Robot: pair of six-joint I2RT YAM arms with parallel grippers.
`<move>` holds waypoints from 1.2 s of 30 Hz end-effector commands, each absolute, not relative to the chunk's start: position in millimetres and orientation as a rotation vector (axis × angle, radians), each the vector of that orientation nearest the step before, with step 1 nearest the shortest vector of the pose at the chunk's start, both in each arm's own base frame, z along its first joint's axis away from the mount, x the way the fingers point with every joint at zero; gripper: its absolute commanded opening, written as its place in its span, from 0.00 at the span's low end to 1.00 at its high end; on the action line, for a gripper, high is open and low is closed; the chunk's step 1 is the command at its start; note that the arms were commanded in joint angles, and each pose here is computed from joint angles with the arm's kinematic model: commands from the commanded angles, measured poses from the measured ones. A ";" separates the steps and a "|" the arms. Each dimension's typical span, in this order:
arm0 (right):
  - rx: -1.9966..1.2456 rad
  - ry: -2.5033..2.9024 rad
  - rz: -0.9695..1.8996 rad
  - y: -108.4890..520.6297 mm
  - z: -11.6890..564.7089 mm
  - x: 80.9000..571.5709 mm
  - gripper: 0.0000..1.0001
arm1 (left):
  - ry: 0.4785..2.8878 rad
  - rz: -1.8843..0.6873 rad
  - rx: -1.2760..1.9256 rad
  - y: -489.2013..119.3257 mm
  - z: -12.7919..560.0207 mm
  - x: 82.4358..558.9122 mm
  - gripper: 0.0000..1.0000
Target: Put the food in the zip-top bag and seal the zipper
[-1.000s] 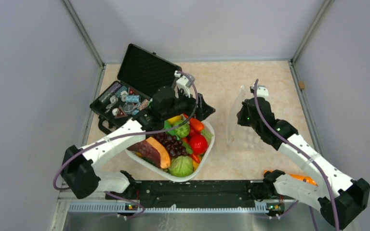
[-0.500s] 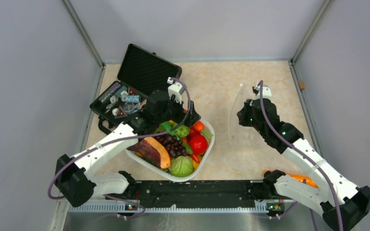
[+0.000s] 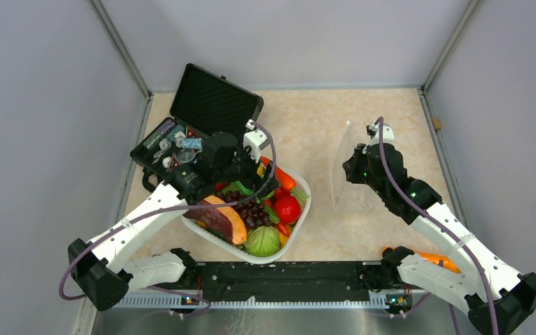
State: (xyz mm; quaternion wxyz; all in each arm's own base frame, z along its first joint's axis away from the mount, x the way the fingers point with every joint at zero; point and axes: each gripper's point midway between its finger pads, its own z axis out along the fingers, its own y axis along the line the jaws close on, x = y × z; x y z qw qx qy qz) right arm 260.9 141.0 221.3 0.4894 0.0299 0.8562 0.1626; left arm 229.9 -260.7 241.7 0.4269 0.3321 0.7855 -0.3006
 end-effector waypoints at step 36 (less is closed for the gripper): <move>0.059 2.017 0.484 155.1 243.9 265.2 0.00 | 2.199 -0.386 1.048 -237.0 184.0 239.4 0.84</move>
